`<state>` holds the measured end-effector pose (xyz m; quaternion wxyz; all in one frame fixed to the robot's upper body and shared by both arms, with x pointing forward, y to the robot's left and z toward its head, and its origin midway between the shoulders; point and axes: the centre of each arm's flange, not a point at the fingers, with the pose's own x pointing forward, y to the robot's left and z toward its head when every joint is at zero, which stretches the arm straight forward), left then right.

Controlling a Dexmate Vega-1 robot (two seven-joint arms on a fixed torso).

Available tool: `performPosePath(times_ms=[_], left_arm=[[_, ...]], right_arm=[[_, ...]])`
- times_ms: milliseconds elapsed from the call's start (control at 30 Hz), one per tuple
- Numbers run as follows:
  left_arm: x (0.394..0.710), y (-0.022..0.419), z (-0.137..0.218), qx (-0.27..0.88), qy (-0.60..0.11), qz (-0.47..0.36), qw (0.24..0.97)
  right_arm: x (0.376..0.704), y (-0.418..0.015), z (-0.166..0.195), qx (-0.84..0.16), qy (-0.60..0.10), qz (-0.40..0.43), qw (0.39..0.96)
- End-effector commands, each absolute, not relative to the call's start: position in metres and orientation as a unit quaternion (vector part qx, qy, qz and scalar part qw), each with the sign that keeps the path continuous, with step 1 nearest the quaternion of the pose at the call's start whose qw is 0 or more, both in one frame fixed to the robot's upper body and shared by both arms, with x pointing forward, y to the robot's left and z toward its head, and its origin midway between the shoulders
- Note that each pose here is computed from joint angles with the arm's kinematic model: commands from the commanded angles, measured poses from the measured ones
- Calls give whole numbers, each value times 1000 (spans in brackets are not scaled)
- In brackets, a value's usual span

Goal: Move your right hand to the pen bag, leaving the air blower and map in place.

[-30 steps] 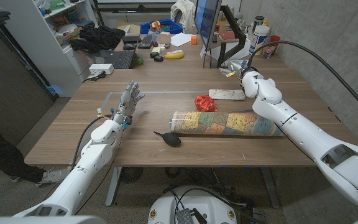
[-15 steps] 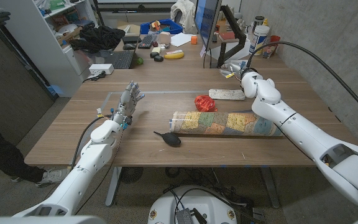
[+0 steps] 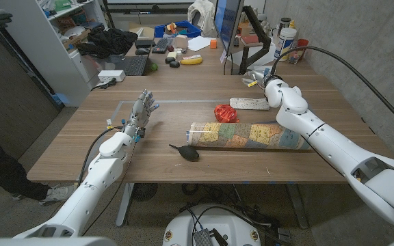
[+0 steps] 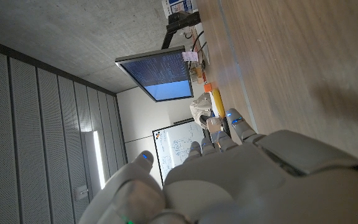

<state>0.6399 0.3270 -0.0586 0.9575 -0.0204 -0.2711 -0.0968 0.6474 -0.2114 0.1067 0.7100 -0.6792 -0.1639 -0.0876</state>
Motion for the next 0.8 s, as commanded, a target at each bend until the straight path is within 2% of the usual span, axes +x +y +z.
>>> performPosePath(times_ms=[33,800], left_arm=[[642,329,-58,-20,-269,-98,958],[645,332,-58,-22,-269,-99,958]], right_arm=[[652,-210,105,-684,-154,-85,708],[657,-210,102,-689,-139,-86,706]])
